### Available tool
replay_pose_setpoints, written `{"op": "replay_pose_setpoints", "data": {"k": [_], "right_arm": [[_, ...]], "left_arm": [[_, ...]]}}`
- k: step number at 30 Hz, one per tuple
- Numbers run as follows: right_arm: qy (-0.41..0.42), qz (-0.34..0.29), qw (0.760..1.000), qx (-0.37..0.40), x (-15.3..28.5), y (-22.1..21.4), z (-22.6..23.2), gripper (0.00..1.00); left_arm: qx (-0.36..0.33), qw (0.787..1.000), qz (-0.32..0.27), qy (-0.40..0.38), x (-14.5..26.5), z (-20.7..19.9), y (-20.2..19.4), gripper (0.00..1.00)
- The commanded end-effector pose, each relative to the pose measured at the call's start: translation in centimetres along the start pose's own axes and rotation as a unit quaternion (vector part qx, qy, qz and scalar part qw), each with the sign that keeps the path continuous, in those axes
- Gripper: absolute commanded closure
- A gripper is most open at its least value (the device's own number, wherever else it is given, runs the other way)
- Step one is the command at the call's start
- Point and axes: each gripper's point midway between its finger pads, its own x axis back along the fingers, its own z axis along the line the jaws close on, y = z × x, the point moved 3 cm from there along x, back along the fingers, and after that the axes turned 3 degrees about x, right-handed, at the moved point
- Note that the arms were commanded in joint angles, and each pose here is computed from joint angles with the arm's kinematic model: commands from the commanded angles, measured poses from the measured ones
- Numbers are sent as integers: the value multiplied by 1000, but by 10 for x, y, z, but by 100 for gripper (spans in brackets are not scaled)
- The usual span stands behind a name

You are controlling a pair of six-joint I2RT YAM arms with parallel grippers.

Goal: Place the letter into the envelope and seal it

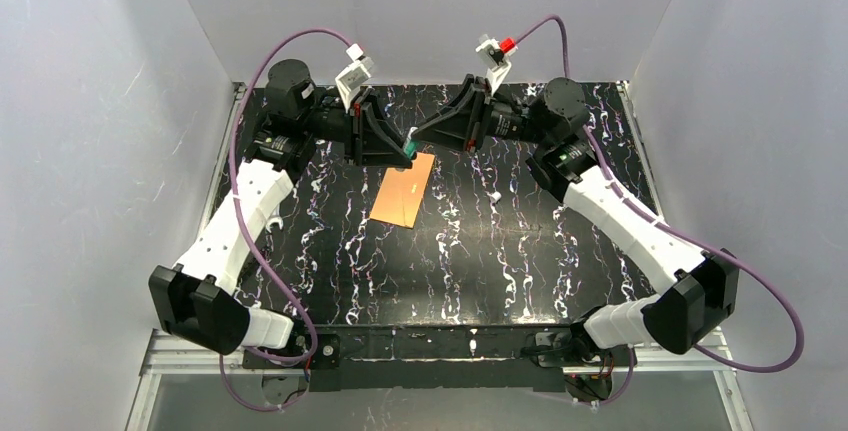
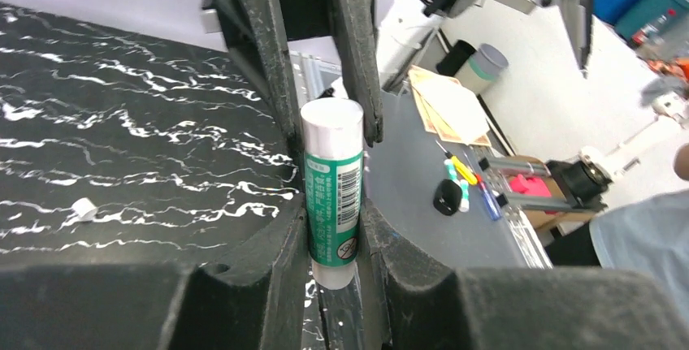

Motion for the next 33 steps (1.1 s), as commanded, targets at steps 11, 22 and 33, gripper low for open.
{"op": "replay_pose_setpoints", "data": {"k": [11, 22, 33], "right_arm": [[-366, -75, 921, -111, 14, 16, -99, 22], [-349, -86, 919, -163, -27, 5, -106, 37], [-343, -69, 923, -161, -30, 0, -108, 81]], "left_arm": [[-48, 973, -72, 213, 11, 67, 11, 100], [-30, 958, -31, 285, 22, 95, -3, 100], [0, 951, -20, 307, 25, 100, -8, 100]]}}
